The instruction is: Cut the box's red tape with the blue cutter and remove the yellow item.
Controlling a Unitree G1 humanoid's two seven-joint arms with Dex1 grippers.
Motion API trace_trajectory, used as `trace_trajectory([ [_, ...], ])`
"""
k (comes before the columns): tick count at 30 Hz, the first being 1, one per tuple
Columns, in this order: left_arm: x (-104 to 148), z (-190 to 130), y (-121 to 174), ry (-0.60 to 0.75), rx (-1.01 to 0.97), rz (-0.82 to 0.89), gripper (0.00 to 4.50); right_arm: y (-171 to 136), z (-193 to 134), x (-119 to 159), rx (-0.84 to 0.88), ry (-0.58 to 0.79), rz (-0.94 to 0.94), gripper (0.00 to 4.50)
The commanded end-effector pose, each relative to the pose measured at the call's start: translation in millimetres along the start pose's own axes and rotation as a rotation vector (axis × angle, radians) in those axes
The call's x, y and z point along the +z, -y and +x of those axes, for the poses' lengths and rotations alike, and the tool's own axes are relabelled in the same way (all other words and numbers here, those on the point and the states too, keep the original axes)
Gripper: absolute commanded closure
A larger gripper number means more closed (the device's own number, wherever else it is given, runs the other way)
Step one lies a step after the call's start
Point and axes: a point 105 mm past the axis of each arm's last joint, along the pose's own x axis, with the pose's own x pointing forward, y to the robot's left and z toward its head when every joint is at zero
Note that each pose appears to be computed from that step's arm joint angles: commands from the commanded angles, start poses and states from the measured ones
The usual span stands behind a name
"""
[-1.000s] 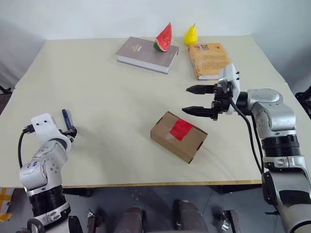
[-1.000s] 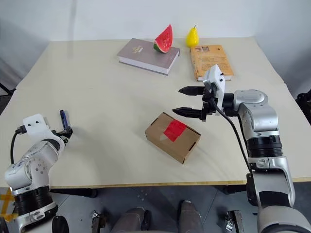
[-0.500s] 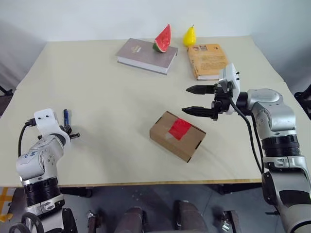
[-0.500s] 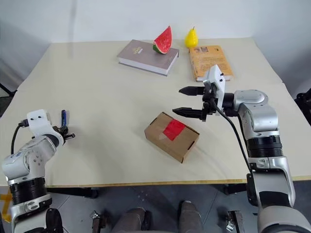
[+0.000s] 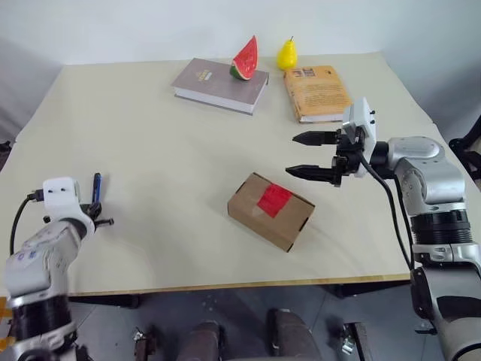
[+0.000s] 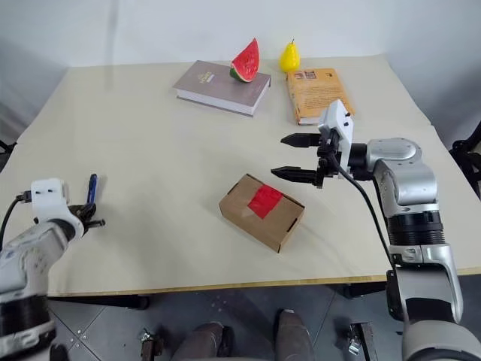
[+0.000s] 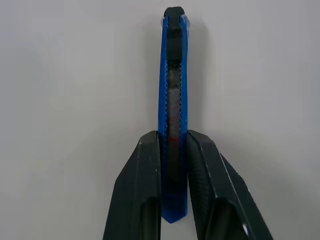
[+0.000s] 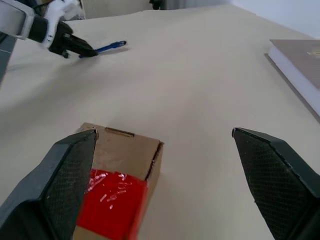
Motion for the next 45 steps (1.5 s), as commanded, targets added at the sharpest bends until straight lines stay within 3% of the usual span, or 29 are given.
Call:
trace_trajectory([
  [1, 11.1, -24.8, 24.1, 0.095, -0.230, 0.131, 4.11, -6.7, -1.8, 19.4, 0.009, 0.027, -0.063, 0.00],
  [8, 8.9, -69.0, 72.1, 0.200, -0.741, 0.464, 4.11, -38.9, 22.8, 31.4, 0.080, 0.009, -0.077, 0.00],
  [11, 2.4, -72.7, 77.8, 0.214, -0.823, 0.554, 4.11, -51.9, 32.1, 34.0, 0.108, 0.010, -0.097, 0.00],
  [14, -10.3, -80.4, 90.9, 0.200, -0.951, 0.650, 4.11, -78.0, 46.0, 34.5, 0.178, -0.035, -0.102, 0.63],
  [18, -30.3, -80.6, 93.6, 0.139, -1.025, 0.779, 4.11, -101.2, 69.7, 30.2, 0.236, -0.116, -0.179, 1.97],
  [25, -40.5, -76.6, 96.9, 0.139, -1.047, 0.920, 4.11, -135.5, 113.3, 16.5, 0.375, -0.189, -0.446, 4.47],
  [30, -39.0, -70.2, 97.4, 0.168, -1.005, 0.998, 4.11, -165.8, 130.3, -4.0, 0.522, -0.215, -0.536, 4.47],
  [45, -49.4, -67.3, 105.4, 0.146, -1.052, 0.993, 4.11, -173.0, 169.7, -53.0, 0.624, -0.277, -0.657, 4.47],
])
